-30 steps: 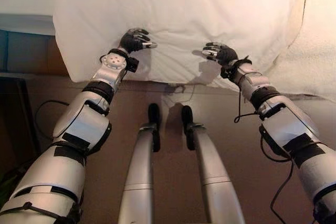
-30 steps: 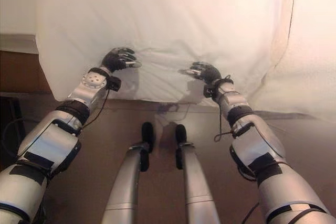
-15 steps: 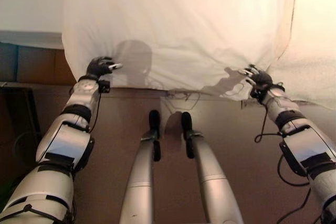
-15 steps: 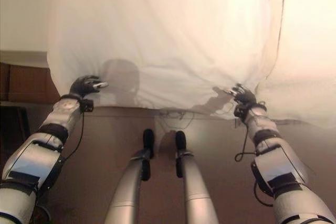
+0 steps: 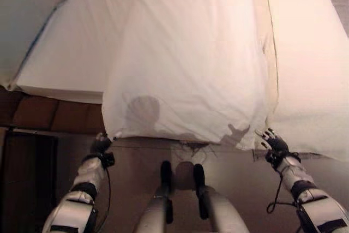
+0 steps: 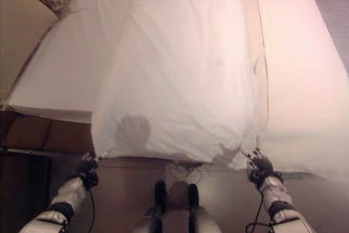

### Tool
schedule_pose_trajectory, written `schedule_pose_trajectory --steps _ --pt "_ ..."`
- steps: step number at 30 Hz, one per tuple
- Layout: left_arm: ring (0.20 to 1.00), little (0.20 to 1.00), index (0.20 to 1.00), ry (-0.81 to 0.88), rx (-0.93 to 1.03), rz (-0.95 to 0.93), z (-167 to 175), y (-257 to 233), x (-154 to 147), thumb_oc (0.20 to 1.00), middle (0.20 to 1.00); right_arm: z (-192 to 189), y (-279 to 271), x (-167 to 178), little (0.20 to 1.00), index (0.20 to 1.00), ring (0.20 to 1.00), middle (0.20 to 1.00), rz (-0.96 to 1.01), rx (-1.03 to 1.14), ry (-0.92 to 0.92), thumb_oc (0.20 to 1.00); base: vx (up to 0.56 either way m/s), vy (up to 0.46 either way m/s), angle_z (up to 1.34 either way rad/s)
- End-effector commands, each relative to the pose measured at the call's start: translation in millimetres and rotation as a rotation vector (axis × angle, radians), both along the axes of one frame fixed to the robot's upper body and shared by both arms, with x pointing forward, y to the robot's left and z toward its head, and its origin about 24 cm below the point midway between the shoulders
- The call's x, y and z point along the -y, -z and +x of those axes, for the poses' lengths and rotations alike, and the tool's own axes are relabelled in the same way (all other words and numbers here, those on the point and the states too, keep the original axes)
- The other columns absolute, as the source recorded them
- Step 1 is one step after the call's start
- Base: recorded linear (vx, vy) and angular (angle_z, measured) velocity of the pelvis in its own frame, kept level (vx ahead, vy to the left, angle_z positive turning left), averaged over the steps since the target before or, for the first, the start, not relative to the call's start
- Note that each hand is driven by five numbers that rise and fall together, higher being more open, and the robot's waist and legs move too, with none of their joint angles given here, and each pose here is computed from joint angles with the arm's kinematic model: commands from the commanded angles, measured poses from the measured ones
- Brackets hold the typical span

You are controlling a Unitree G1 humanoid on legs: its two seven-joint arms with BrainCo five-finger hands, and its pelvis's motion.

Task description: Make the bed

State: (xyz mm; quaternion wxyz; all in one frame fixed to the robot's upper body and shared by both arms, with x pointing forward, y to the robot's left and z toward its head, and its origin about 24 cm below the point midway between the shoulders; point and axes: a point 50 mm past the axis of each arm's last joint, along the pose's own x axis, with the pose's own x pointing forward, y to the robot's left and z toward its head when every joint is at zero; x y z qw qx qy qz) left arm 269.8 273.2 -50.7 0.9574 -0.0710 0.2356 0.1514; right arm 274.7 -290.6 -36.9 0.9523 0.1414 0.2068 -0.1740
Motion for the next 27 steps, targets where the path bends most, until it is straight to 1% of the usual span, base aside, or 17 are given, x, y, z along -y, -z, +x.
schedule_pose_trajectory --steps 1,3,4,5,6,10,11,12,13,15,17,19,22,24,27 --pt "1.000 1.000 1.000 0.034 -0.004 -0.036 -5 10 12 1.000 1.000 -13 11 -6 1.000 1.000 1.000 1.000 -0.019 0.006 -0.031 1.000 0.09 -0.001 0.03" --pt "1.000 1.000 1.000 0.030 -0.050 -0.070 -19 24 19 1.000 1.000 -26 24 -10 1.000 1.000 1.000 1.000 0.012 -0.028 -0.016 1.000 0.06 0.013 0.05" --pt "1.000 1.000 1.000 0.030 -0.051 -0.070 -19 24 19 1.000 1.000 -26 24 -10 1.000 1.000 1.000 1.000 0.012 -0.029 -0.016 1.000 0.07 0.036 0.07" --pt "1.000 1.000 1.000 0.055 -0.156 -0.102 -42 47 32 1.000 1.000 -46 46 -22 1.000 1.000 1.000 1.000 0.006 -0.132 -0.054 1.000 0.05 0.026 0.02" --pt "1.000 1.000 1.000 0.055 -0.157 -0.102 -42 47 32 1.000 1.000 -46 46 -22 1.000 1.000 1.000 1.000 0.006 -0.133 -0.054 1.000 0.06 0.036 -0.05" --pt "1.000 1.000 1.000 0.144 -0.325 -0.087 -73 73 50 1.000 1.000 -80 77 -39 1.000 1.000 1.000 1.000 0.008 -0.311 -0.111 1.000 0.05 0.016 -0.06" --pt "1.000 1.000 1.000 0.144 -0.325 -0.087 -73 73 50 1.000 1.000 -80 77 -39 1.000 1.000 1.000 1.000 0.008 -0.311 -0.111 1.000 0.09 0.013 -0.01" --pt "1.000 1.000 1.000 0.157 -0.421 -0.104 -92 85 57 1.000 1.000 -99 92 -50 1.000 1.000 1.000 1.000 0.030 -0.408 -0.154 1.000 0.09 0.018 -0.02" --pt "1.000 1.000 1.000 0.167 -0.453 -0.117 -98 89 62 1.000 1.000 -106 97 -53 1.000 1.000 1.000 1.000 0.045 -0.450 -0.147 1.000 0.11 0.026 -0.02" --pt "1.000 1.000 1.000 0.224 -0.510 -0.123 -109 96 72 1.000 1.000 -122 107 -63 1.000 1.000 1.000 1.000 0.056 -0.523 -0.191 1.000 0.07 0.022 -0.03" --pt "1.000 1.000 1.000 0.277 -0.559 -0.107 -116 101 81 1.000 1.000 -132 113 -72 1.000 1.000 1.000 1.000 0.063 -0.581 -0.246 1.000 0.06 0.023 0.00" --pt "1.000 1.000 1.000 0.399 -0.585 -0.085 -119 103 96 1.000 1.000 -142 118 -75 1.000 1.000 1.000 1.000 0.080 -0.619 -0.229 1.000 0.06 0.024 0.01" --pt "1.000 1.000 1.000 0.510 -0.568 -0.085 -119 103 113 1.000 1.000 -151 122 -84 1.000 1.000 1.000 1.000 0.119 -0.634 -0.229 1.000 0.03 0.013 0.03" --pt "1.000 1.000 1.000 0.514 -0.554 -0.094 -116 103 118 1.000 1.000 -151 123 -88 1.000 1.000 1.000 1.000 0.118 -0.642 -0.238 1.000 -0.01 0.008 0.09" --pt "1.000 1.000 1.000 0.564 -0.572 -0.079 -120 104 122 1.000 1.000 -156 126 -96 1.000 1.000 1.000 1.000 0.092 -0.672 -0.313 1.000 0.01 0.004 0.14"
